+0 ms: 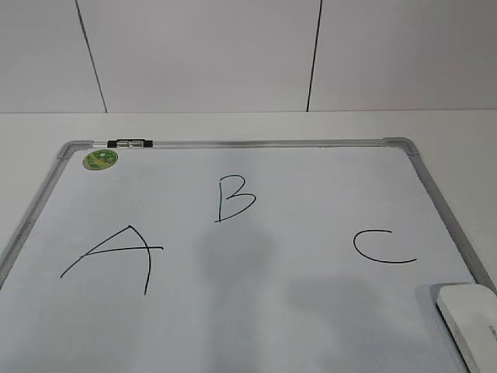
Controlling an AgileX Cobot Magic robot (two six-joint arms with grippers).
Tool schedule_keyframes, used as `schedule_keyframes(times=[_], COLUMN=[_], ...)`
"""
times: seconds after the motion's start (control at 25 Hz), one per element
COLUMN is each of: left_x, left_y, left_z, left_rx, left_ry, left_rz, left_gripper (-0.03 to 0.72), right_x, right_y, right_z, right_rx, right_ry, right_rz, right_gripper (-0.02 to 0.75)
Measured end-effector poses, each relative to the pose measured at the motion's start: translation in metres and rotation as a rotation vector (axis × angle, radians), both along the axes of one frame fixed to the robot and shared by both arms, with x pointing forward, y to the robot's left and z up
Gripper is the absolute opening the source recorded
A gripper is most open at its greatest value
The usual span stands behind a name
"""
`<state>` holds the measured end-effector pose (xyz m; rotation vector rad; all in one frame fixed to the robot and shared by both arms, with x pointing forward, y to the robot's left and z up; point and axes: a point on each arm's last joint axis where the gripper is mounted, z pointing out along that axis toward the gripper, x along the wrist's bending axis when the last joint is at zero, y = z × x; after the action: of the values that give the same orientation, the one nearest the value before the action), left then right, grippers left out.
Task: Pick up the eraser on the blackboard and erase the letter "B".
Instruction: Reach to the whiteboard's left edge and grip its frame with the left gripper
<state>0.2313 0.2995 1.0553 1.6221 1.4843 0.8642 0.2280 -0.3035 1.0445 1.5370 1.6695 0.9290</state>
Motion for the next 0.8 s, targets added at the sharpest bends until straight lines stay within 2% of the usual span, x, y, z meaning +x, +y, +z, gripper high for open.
schedule_keyframes(times=[0.64,0.8], left_x=[0.0000,0.0000], left_y=[0.0000,0.0000], left_z=[0.0000,0.0000], left_rx=[0.000,0.000], left_ry=[0.000,0.000], left_rz=[0.000,0.000], left_gripper=[0.235,0.235], right_x=[0.0000,0.0088], right_y=[0.0000,0.0010], right_z=[0.0000,0.0009], right_rx=[0.000,-0.007], right_ry=[0.000,0.059], right_rz=[0.000,0.000], right_gripper=[0.584,0.584])
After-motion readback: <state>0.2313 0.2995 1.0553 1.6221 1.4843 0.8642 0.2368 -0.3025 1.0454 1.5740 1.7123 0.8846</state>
